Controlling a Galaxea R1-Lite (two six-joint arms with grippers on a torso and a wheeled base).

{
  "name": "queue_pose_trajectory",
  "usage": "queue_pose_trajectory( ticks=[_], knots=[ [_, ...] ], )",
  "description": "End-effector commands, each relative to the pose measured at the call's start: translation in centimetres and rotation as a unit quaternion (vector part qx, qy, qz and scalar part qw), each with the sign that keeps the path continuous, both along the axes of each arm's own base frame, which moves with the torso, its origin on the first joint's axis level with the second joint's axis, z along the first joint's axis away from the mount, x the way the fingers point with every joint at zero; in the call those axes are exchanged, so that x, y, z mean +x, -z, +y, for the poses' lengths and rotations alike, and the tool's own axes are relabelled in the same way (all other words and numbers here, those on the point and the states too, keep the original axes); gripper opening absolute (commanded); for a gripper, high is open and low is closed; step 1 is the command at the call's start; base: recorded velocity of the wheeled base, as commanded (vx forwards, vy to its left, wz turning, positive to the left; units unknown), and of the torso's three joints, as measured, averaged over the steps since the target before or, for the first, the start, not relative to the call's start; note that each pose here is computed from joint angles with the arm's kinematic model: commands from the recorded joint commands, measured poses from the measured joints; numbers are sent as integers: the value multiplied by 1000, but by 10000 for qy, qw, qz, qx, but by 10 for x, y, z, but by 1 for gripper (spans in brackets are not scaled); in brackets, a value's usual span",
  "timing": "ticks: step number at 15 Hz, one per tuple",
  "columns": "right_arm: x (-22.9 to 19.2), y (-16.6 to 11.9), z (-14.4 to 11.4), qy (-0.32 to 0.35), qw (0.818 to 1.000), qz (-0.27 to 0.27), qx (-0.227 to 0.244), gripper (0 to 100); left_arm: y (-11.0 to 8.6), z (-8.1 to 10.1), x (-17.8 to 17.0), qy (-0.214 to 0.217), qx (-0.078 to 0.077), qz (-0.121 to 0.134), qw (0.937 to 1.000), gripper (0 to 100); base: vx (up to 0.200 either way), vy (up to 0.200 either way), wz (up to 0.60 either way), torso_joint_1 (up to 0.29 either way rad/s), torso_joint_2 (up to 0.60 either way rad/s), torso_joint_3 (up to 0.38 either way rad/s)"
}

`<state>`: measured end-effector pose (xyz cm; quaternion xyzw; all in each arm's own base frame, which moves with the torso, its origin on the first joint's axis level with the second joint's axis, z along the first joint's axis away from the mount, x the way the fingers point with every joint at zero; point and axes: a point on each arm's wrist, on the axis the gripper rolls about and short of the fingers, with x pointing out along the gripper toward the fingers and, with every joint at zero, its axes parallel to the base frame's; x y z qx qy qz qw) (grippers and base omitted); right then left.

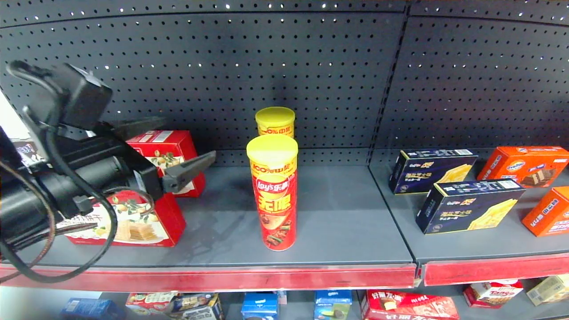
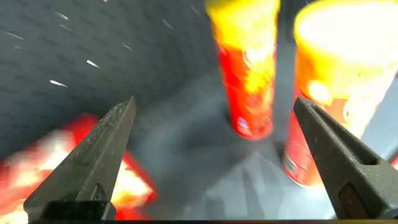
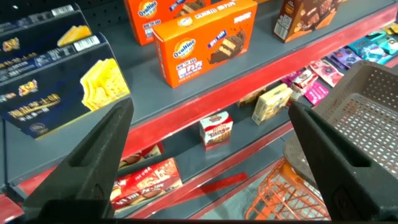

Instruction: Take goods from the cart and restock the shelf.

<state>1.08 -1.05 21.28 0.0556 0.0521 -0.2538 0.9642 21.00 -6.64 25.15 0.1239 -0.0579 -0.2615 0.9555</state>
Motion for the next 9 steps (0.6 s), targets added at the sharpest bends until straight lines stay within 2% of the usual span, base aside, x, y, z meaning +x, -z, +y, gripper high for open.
queue_pose_trajectory(
  ticks=[1, 3, 5, 6, 7, 8, 9],
  knots=[
    [-4, 7, 0, 15, 10000, 16, -30, 100, -37, 17, -39, -169, -233, -849, 9960, 100, 0, 0, 0, 0, 0, 0],
    [-7, 8, 0, 33, 10000, 23, -71, 100, -59, 36, -75, -541, -283, -1167, 9913, 100, 0, 0, 0, 0, 0, 0],
    [-8, 7, 0, 40, 9999, 69, -69, 100, -65, 45, -96, -756, -319, -1343, 9875, 100, 0, 0, 0, 0, 0, 0],
    [-10, 4, 0, 40, 10000, 8, -72, 100, -69, 51, -121, -1045, -608, -1553, 9804, 100, 0, 0, 0, 0, 0, 0],
    [-11, 0, 0, 48, 9999, -61, -76, 100, -73, 57, -150, -1411, -1103, -1693, 9691, 100, 0, 0, 0, 0, 0, 0],
    [-11, -1, 0, 49, 9999, -76, -77, 100, -71, 60, -167, -1654, -1215, -1680, 9642, 100, 0, 0, 0, 0, 0, 0],
    [-12, -1, 0, 49, 9999, -92, -78, 100, -68, 62, -177, -1768, -1231, -1636, 9627, 100, 0, 0, 0, 0, 0, 0]
  ],
)
